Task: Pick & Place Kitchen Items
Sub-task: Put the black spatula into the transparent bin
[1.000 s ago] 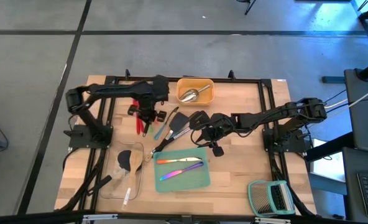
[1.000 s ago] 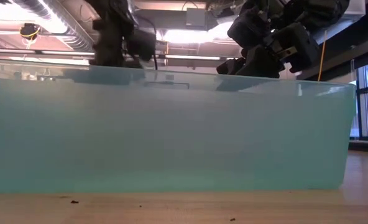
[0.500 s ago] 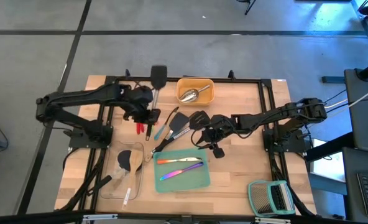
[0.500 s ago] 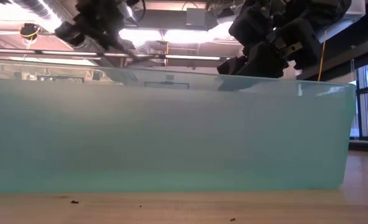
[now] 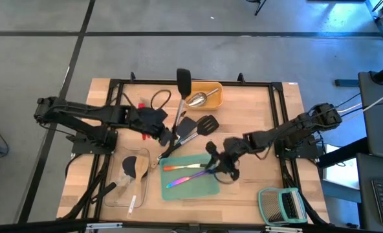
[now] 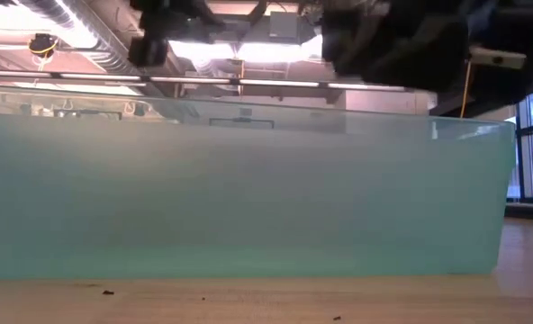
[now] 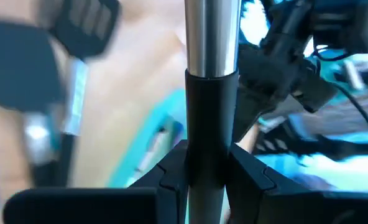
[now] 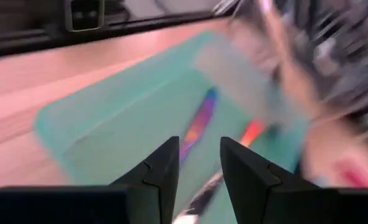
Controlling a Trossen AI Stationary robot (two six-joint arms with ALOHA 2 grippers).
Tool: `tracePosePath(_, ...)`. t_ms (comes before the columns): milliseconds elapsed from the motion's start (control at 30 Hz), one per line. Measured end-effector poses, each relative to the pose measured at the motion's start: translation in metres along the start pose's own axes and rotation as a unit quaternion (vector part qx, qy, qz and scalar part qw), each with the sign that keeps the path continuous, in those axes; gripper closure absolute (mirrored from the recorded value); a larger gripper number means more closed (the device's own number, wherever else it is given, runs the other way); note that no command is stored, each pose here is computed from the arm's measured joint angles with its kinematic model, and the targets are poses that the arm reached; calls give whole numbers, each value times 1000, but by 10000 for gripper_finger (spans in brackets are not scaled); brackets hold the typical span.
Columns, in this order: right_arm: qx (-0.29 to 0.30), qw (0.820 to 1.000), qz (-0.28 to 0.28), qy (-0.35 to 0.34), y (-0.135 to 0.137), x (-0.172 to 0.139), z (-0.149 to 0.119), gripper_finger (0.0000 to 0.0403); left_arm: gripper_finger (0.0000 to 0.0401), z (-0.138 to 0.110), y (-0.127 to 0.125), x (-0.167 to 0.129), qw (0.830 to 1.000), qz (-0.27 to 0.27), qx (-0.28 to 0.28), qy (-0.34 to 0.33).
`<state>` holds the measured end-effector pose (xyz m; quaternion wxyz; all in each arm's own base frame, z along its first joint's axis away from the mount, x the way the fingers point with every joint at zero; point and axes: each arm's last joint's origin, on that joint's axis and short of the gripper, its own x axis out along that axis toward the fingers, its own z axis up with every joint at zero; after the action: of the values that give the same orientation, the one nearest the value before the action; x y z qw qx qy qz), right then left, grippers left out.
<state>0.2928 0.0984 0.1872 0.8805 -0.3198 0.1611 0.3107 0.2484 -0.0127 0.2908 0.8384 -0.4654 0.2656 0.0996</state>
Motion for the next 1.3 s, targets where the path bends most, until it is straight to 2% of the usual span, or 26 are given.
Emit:
tracePosePath(67,-52,996,-68,11,6,2,14,284,332,-11,15,9,999,-41,-21,12)
tracePosePath(133,-126,979,-153,49,11,3,25,283,332,-20,28,18,995,-90,-41,11)
tracePosePath(267,-242,911,-306,133,14,-4,47,283,332,-25,34,21,980,-191,-59,-18)
tracePosePath(367,-283,878,-356,149,10,-9,56,283,332,-28,30,20,970,-237,-45,-24)
tracePosePath(433,-288,871,-373,140,4,-11,58,283,332,-31,26,19,967,-250,-41,-19)
tracePosePath(567,-291,872,-378,107,-17,-14,53,283,332,-40,23,20,965,-253,-59,20)
tracePosePath(733,-328,855,-374,147,-39,-14,45,277,332,-48,19,19,958,-255,-116,55)
tracePosePath(900,-384,835,-352,177,-47,-5,34,244,332,-51,18,19,950,-253,-166,71)
tracePosePath(1033,-426,819,-341,177,-48,4,29,208,332,-50,18,19,951,-251,-172,60)
tracePosePath(1167,-431,800,-387,156,-53,2,34,181,332,-50,17,19,951,-250,-172,56)
tracePosePath(1233,-424,799,-406,131,-58,-1,35,172,332,-51,17,20,951,-250,-172,49)
tracePosePath(1300,-424,806,-399,107,-62,-1,31,166,332,-51,15,21,950,-260,-167,45)
